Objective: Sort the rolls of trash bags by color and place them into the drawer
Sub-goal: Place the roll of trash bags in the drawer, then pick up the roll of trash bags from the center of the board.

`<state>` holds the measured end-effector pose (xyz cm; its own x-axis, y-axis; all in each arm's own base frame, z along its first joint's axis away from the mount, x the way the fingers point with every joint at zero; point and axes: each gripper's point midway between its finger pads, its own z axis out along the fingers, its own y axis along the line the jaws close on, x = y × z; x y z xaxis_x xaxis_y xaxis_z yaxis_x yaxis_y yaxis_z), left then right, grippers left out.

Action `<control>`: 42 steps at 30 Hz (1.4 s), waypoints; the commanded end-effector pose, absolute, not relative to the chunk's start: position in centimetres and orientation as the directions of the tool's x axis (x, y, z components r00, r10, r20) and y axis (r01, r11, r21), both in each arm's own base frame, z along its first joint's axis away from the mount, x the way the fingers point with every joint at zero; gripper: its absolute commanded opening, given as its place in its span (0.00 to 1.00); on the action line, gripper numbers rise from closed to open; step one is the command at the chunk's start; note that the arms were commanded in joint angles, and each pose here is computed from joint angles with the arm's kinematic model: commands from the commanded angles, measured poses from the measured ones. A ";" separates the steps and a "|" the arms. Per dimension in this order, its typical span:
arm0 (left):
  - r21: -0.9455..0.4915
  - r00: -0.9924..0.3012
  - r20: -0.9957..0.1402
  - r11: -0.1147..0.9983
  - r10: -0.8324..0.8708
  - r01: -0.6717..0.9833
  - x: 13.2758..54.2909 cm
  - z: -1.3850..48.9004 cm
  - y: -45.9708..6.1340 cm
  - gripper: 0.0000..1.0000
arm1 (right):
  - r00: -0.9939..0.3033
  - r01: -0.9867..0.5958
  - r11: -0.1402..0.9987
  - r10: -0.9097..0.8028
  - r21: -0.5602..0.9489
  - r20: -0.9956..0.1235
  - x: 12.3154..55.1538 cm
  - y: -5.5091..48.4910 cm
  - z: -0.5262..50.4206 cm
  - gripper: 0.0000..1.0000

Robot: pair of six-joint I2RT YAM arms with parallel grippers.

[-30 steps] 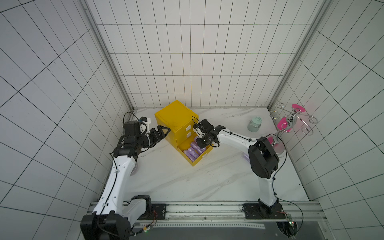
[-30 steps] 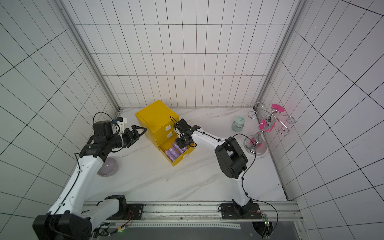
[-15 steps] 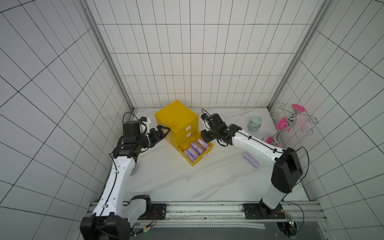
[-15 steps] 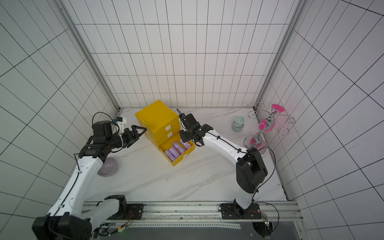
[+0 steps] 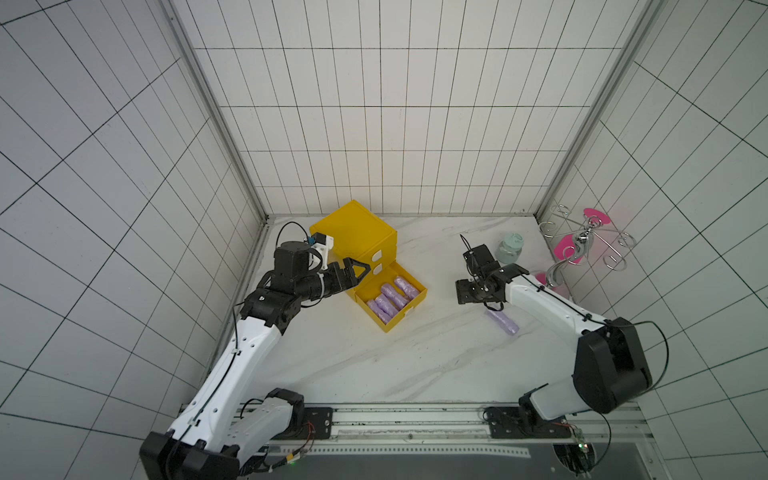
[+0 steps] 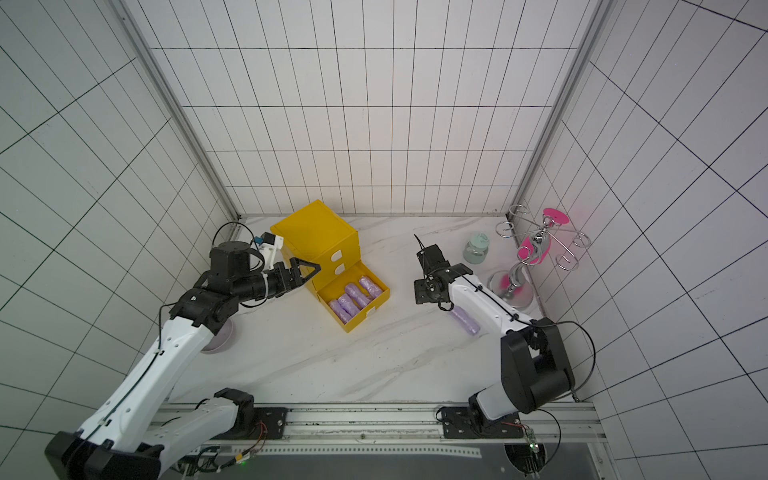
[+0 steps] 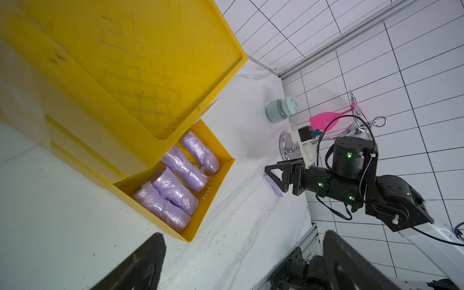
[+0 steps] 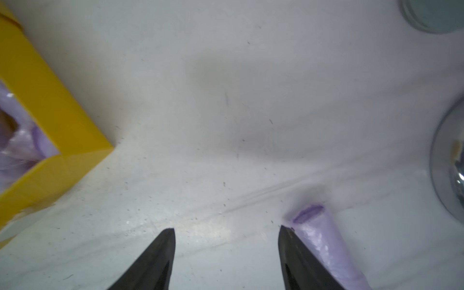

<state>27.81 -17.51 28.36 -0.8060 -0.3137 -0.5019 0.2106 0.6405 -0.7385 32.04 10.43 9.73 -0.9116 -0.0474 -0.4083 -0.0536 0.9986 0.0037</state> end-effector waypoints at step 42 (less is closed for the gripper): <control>-0.785 -0.849 -0.449 0.577 -0.279 0.225 27.3 25.9 -20.4 0.97 | -0.978 0.184 0.978 0.192 0.095 -0.083 27.5 5.2 2.3 0.20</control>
<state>27.37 -20.63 25.89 -0.8552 -0.2848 -0.4331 0.2128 0.5689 -0.7944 27.99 4.47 2.88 -0.9702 0.2200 -0.1015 0.2090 0.9719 0.1084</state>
